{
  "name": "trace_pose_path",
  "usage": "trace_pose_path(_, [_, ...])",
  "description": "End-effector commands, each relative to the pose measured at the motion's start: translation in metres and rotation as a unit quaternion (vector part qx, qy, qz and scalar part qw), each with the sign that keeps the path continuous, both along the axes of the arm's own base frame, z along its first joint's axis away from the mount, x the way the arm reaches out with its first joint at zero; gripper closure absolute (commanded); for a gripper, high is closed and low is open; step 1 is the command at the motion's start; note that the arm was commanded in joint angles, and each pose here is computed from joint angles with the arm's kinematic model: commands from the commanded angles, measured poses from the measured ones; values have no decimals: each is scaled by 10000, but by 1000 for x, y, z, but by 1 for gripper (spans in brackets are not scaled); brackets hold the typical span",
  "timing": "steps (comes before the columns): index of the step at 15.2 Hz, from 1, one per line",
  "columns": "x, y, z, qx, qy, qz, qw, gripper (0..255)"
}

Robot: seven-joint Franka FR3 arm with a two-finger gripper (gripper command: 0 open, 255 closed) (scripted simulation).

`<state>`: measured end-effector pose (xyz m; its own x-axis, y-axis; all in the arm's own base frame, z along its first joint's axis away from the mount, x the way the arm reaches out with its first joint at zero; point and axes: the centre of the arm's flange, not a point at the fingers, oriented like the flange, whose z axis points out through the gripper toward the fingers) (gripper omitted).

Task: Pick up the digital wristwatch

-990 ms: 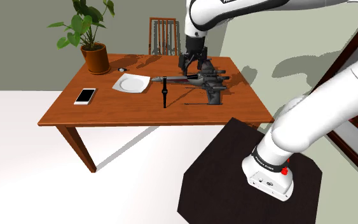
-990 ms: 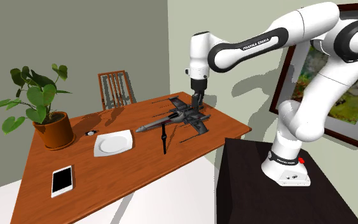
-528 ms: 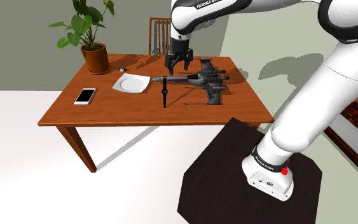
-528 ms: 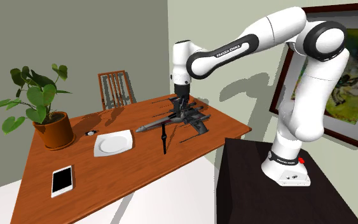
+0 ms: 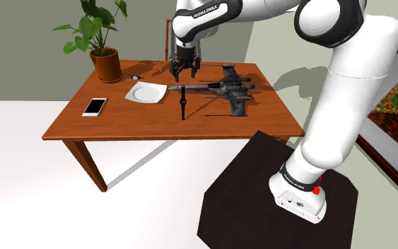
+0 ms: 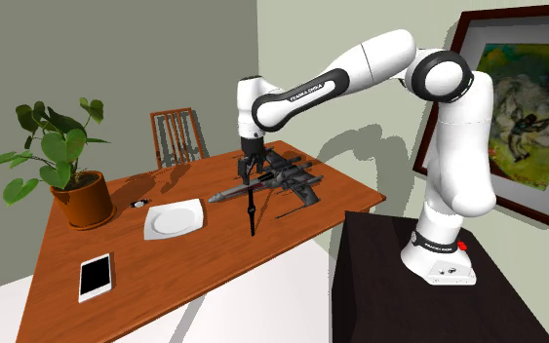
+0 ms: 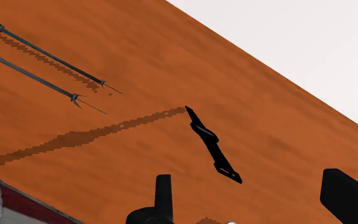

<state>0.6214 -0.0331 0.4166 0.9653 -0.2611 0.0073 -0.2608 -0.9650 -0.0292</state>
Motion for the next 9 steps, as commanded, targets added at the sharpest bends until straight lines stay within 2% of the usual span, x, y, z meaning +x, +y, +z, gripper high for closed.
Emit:
trace_pose_path(1, [10, -1, -11, 14, -13, -28, 10000, 0])
trace_pose_path(9, [10, -1, -45, 14, -13, -28, 10000, 0])
